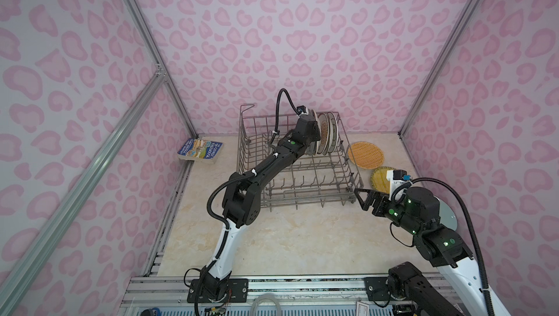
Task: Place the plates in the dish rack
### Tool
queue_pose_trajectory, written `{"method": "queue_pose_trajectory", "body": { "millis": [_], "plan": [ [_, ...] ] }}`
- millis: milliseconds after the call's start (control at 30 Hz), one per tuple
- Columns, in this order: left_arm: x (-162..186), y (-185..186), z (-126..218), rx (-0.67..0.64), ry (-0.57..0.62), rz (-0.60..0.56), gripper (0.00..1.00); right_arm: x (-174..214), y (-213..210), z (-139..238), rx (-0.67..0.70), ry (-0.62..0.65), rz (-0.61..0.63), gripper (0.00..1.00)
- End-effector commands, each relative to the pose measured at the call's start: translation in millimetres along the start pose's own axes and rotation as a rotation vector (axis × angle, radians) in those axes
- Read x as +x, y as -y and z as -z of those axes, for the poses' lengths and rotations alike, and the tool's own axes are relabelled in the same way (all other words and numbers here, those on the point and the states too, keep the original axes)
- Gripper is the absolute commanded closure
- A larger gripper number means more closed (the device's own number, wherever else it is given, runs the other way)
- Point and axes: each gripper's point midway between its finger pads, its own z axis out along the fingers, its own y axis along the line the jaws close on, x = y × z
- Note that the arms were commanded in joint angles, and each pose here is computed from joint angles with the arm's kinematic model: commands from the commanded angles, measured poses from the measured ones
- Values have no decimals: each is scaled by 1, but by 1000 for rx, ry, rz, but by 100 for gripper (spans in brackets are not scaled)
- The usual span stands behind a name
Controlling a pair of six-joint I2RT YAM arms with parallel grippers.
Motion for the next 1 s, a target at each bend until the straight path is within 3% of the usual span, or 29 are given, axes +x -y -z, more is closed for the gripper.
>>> {"method": "queue_pose_trajectory", "body": {
  "millis": [0,367,733,800,867,967],
  "plan": [
    [-50,11,47,41,76,46,61,-3,2,3,21,9,-9,3],
    [-79,22,83,193,78,89,57,-7,2,4,34,11,-24,3],
    [-79,39,69,253,35,124,53,-8,0,14,33,22,-19,3],
    [-74,31,64,221,27,149,48,-8,0,15,32,24,-16,3],
    [-69,22,59,190,13,169,33,-8,-1,15,31,22,-11,3],
    [-62,21,53,207,-7,173,22,-6,1,13,35,17,-8,3]
  ]
}}
